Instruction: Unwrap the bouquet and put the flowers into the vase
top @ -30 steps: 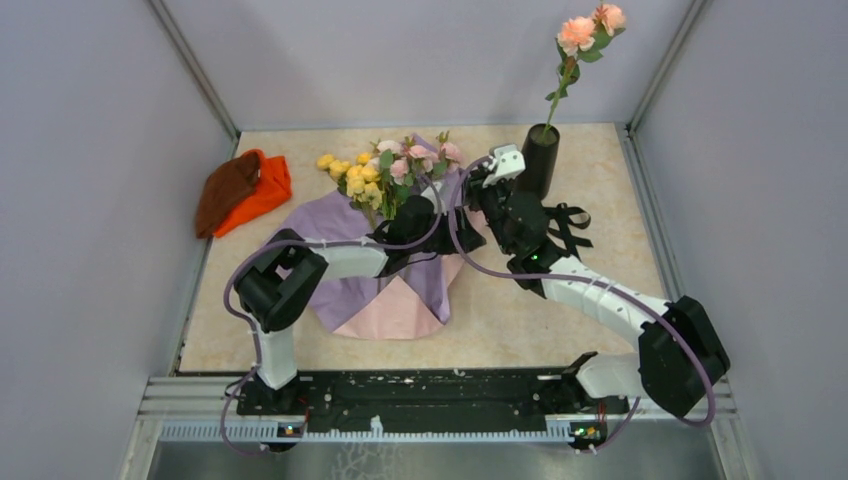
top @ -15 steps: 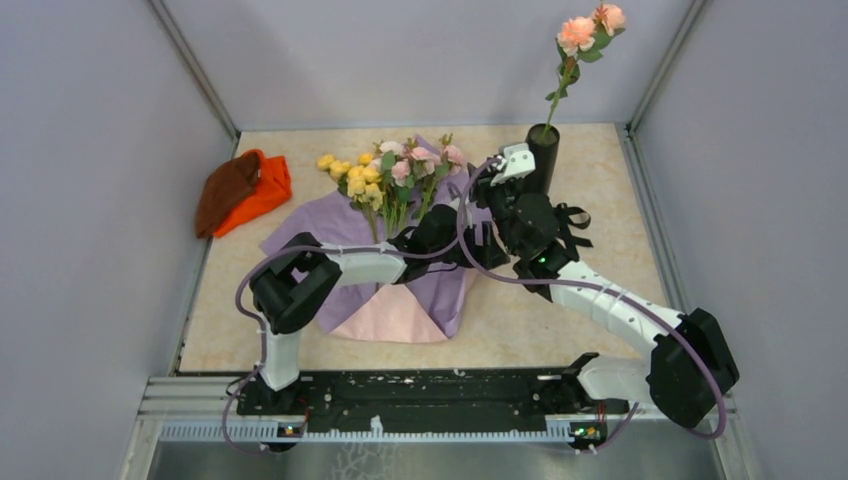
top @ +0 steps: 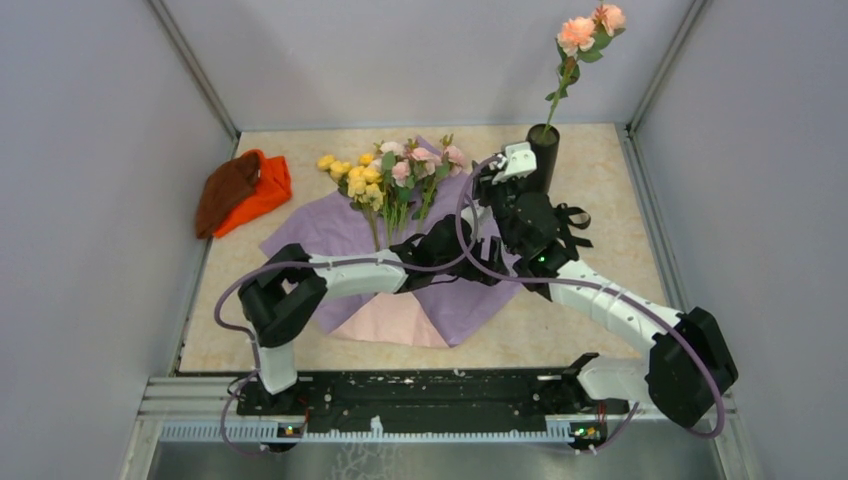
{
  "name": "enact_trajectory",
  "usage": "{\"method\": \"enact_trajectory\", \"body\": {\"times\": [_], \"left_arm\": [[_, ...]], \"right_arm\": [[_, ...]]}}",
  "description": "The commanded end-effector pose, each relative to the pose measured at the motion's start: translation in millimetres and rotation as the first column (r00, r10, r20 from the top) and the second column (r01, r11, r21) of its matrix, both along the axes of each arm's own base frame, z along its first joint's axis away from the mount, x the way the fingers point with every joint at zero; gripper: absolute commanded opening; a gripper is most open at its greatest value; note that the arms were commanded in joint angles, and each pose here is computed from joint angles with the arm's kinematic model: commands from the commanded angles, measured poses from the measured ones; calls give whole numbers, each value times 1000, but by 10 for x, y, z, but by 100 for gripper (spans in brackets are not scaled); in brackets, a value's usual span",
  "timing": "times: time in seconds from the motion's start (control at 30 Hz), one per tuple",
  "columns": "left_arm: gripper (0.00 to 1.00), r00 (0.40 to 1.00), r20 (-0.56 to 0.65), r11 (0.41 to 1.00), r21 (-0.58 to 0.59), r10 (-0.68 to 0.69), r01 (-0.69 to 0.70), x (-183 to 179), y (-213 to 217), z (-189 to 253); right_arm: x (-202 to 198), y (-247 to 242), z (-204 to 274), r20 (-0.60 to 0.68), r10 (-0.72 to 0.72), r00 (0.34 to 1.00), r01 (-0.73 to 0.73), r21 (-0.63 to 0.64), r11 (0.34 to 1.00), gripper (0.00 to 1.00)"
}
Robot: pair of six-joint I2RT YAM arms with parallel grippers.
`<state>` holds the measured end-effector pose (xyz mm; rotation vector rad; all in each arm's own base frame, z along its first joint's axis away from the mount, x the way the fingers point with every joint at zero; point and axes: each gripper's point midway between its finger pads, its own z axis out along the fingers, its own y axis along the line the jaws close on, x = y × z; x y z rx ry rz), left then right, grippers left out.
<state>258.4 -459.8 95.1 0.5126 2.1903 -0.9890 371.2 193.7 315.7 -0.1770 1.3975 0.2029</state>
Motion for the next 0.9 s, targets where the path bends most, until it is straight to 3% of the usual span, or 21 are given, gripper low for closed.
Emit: {"method": "enact_trajectory", "body": {"times": [0.0, 0.1, 0.23, 0.57, 0.87], "left_arm": [[90, 969, 169, 980, 61, 179, -192, 312, 449, 309], [90, 924, 232, 926, 155, 305, -344, 501, 873, 158], [90, 850, 305, 845, 196, 430, -497, 617, 1371, 143], [90, 735, 411, 723, 221, 539, -654, 645, 2013, 250], [91, 637, 442, 626, 195, 631, -755, 610, 2523, 403]], "right_arm": [[162, -10, -123, -58, -50, 997, 50, 3, 999, 42], [312, 79, -384, -153, -72, 986, 75, 12, 997, 47], [450, 248, -687, -268, -60, 962, 61, -5, 998, 48], [521, 477, -776, -339, 15, 941, 21, 102, 995, 45], [494, 908, -1392, -517, 164, 840, -133, 97, 986, 46]]}}
